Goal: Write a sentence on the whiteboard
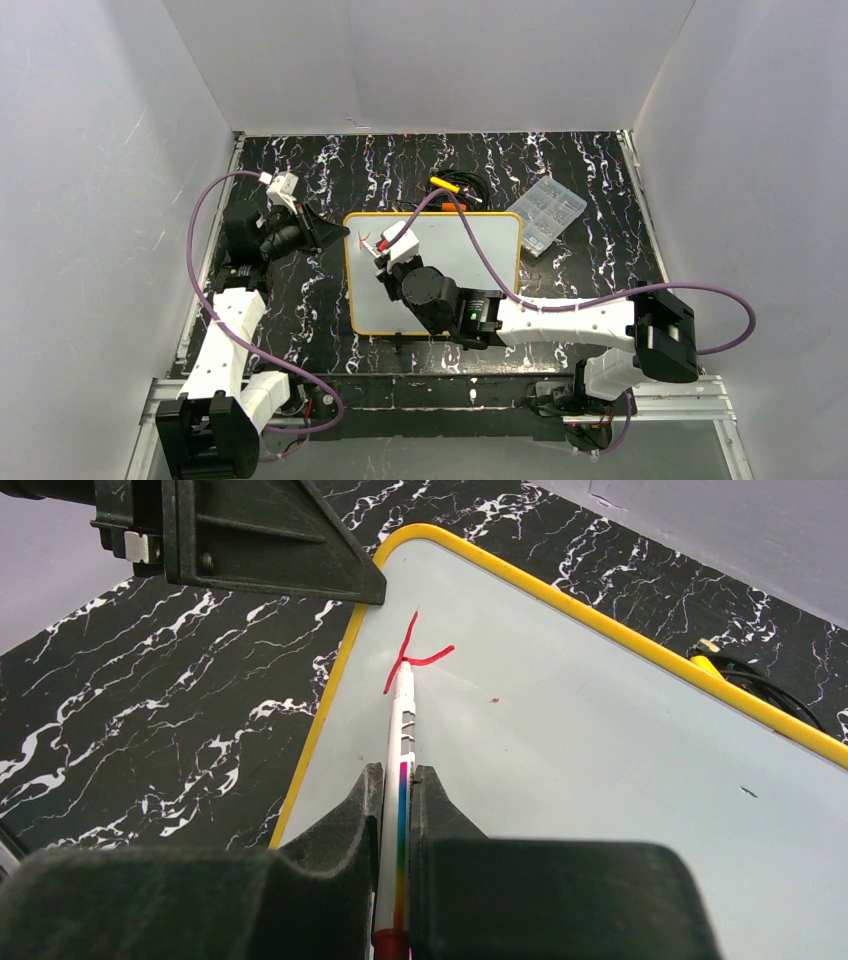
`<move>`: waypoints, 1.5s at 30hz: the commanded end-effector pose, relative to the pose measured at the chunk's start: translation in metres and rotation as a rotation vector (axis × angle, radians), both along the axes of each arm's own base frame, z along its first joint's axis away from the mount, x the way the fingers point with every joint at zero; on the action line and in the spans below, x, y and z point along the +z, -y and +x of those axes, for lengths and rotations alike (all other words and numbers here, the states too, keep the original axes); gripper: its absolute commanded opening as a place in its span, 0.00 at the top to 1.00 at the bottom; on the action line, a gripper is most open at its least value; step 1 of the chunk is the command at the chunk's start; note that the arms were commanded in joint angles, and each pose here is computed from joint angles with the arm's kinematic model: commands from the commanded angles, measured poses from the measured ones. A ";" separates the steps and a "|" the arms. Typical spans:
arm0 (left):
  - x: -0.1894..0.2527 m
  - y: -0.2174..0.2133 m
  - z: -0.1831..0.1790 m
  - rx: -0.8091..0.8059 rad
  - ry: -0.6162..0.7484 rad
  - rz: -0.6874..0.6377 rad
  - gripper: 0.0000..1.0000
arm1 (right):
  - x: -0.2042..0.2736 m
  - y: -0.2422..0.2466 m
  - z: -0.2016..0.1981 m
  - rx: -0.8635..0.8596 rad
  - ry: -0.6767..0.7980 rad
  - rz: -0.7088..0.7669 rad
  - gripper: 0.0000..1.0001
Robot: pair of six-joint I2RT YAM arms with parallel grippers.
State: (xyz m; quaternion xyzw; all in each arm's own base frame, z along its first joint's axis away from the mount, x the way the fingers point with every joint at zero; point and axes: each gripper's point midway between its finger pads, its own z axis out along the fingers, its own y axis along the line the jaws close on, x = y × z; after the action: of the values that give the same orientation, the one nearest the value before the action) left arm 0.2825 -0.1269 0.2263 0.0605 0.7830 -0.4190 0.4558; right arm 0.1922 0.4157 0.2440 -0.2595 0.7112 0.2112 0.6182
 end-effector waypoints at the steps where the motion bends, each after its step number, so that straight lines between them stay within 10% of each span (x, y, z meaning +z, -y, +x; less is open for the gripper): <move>1: 0.012 0.009 -0.009 -0.060 0.032 -0.015 0.99 | 0.012 0.003 0.007 -0.049 0.009 0.027 0.99; 45: 0.011 0.009 -0.010 -0.056 0.035 -0.010 1.00 | 0.013 0.032 -0.003 -0.088 0.017 0.043 0.99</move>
State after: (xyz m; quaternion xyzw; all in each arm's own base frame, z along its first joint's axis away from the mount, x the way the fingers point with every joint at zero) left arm 0.2822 -0.1274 0.2268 0.0623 0.7824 -0.4183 0.4570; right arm 0.1878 0.3871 0.2435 -0.2411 0.7139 0.1937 0.6283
